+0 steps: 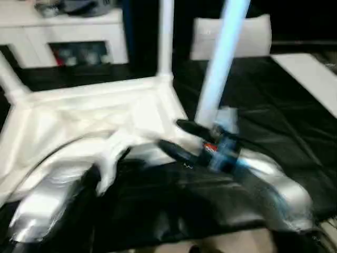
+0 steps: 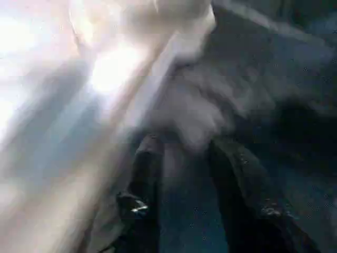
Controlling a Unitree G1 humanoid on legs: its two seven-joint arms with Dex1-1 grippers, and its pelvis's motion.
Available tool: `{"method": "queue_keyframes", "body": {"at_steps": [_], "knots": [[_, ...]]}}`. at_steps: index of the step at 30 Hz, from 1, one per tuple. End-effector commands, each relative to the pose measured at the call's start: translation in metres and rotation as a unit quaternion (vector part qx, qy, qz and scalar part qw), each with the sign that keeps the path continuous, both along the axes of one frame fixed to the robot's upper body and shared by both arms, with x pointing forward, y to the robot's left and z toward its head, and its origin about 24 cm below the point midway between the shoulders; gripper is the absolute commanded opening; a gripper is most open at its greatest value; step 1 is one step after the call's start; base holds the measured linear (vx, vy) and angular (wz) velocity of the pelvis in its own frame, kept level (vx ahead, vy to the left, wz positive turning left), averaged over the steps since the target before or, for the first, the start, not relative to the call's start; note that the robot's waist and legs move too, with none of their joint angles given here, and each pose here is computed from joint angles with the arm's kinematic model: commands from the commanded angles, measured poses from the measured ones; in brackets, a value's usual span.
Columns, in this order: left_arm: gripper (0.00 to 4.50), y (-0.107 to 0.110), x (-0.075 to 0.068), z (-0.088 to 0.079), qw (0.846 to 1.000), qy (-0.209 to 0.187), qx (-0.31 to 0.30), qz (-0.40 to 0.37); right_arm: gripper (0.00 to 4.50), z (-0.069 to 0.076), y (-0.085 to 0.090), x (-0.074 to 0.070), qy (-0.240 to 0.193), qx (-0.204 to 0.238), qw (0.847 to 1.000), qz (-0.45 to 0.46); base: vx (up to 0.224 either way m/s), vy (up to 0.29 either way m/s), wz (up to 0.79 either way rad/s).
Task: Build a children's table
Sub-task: Rotate table base
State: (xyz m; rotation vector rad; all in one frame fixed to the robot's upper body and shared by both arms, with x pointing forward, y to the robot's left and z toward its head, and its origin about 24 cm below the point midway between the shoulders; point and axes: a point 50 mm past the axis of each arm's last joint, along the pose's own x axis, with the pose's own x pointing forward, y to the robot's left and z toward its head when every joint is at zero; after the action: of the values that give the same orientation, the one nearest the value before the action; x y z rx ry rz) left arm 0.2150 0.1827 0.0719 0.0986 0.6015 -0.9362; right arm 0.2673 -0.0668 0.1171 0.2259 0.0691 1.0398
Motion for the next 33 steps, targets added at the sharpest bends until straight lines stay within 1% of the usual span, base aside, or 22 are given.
{"method": "queue_keyframes", "body": {"at_steps": [1, 2, 3, 4, 5, 6, 7, 8, 10, 12, 14, 18, 19, 21, 22, 24, 25, 27, 28, 30, 31, 33], "knots": [[2.07, 0.003, -0.006, 0.007, 1.000, -0.007, 0.010, 0.023, 4.50, -0.008, 0.007, 0.006, 0.013, -0.025, 0.999, -0.023, 0.000, 0.000, 0.00], [2.07, 0.003, -0.009, 0.007, 0.999, -0.003, 0.012, 0.032, 4.50, -0.010, 0.010, 0.008, 0.019, -0.034, 0.999, -0.027, 0.000, 0.000, 0.00], [2.18, 0.004, -0.012, 0.006, 0.999, 0.001, 0.019, 0.045, 4.50, -0.016, 0.015, 0.010, 0.028, -0.053, 0.998, -0.032, 0.000, 0.000, 0.00], [2.18, 0.005, -0.016, 0.005, 0.997, 0.006, 0.031, 0.068, 4.50, -0.023, 0.021, 0.014, 0.039, -0.078, 0.995, -0.047, 0.000, 0.000, 0.00], [2.18, 0.006, -0.017, 0.004, 0.997, 0.007, 0.034, 0.074, 4.50, -0.024, 0.022, 0.016, 0.041, -0.083, 0.994, -0.051, 0.000, 0.000, 0.00], [2.18, 0.009, -0.018, -0.001, 0.994, 0.011, 0.050, 0.101, 4.50, -0.032, 0.025, 0.023, 0.060, -0.100, 0.990, -0.080, 0.000, 0.000, 0.00], [2.18, 0.011, -0.020, -0.004, 0.991, 0.015, 0.062, 0.118, 4.50, -0.037, 0.026, 0.027, 0.072, -0.109, 0.987, -0.098, 0.000, 0.000, 0.00], [2.18, 0.016, -0.021, -0.009, 0.987, 0.019, 0.078, 0.138, 4.50, -0.041, 0.026, 0.034, 0.077, -0.123, 0.981, -0.131, 0.000, 0.000, 0.00], [2.18, 0.022, -0.022, -0.014, 0.982, 0.020, 0.109, 0.154, 4.50, -0.043, 0.024, 0.044, 0.087, -0.116, 0.975, -0.169, 0.000, 0.000, 0.00], [2.18, 0.025, -0.021, -0.016, 0.980, 0.018, 0.118, 0.157, 4.50, -0.044, 0.022, 0.048, 0.089, -0.118, 0.972, -0.184, 0.000, 0.000, 0.00], [2.18, 0.026, -0.016, -0.018, 0.977, 0.008, 0.128, 0.170, 4.50, -0.046, 0.012, 0.058, 0.088, -0.124, 0.960, -0.234, 0.000, 0.000, 0.00], [2.18, 0.022, -0.008, -0.018, 0.977, -0.003, 0.124, 0.176, 4.50, -0.050, -0.006, 0.070, 0.094, -0.132, 0.938, -0.307, 0.000, 0.000, 0.00], [2.18, 0.021, -0.004, -0.018, 0.977, -0.010, 0.126, 0.174, 4.50, -0.053, -0.020, 0.076, 0.093, -0.140, 0.921, -0.351, 0.000, 0.000, 0.00], [2.18, 0.020, -0.001, -0.018, 0.976, -0.016, 0.127, 0.176, 4.50, -0.053, -0.031, 0.080, 0.093, -0.140, 0.910, -0.378, 0.000, 0.000, 0.00], [2.18, 0.019, 0.003, -0.018, 0.976, -0.025, 0.126, 0.175, 4.50, -0.054, -0.048, 0.085, 0.092, -0.143, 0.895, -0.413, 0.000, 0.000, 0.00], [2.18, 0.017, 0.006, -0.019, 0.976, -0.029, 0.125, 0.175, 4.50, -0.055, -0.065, 0.087, 0.091, -0.149, 0.880, -0.442, 0.000, 0.000, 0.00], [2.18, 0.016, 0.007, -0.019, 0.976, -0.033, 0.126, 0.172, 4.50, -0.055, -0.072, 0.088, 0.089, -0.152, 0.875, -0.451, 0.000, 0.000, 0.00], [2.18, 0.016, 0.009, -0.020, 0.977, -0.036, 0.126, 0.170, 4.50, -0.055, -0.079, 0.089, 0.087, -0.154, 0.870, -0.460, 0.000, 0.000, 0.00], [2.18, 0.014, 0.012, -0.020, 0.977, -0.041, 0.125, 0.170, 4.50, -0.055, -0.089, 0.089, 0.086, -0.155, 0.862, -0.474, 0.000, 0.000, 0.00], [2.18, 0.013, 0.014, -0.020, 0.977, -0.044, 0.124, 0.170, 4.50, -0.055, -0.094, 0.090, 0.084, -0.155, 0.859, -0.481, 0.000, 0.000, 0.00], [2.18, 0.012, 0.017, -0.020, 0.976, -0.053, 0.126, 0.169, 4.50, -0.054, -0.105, 0.090, 0.080, -0.159, 0.853, -0.491, 0.000, 0.000, 0.00], [2.18, 0.008, 0.023, -0.017, 0.976, -0.072, 0.118, 0.168, 4.50, -0.053, -0.120, 0.090, 0.070, -0.161, 0.846, -0.503, 0.000, 0.000, 0.00]]}}
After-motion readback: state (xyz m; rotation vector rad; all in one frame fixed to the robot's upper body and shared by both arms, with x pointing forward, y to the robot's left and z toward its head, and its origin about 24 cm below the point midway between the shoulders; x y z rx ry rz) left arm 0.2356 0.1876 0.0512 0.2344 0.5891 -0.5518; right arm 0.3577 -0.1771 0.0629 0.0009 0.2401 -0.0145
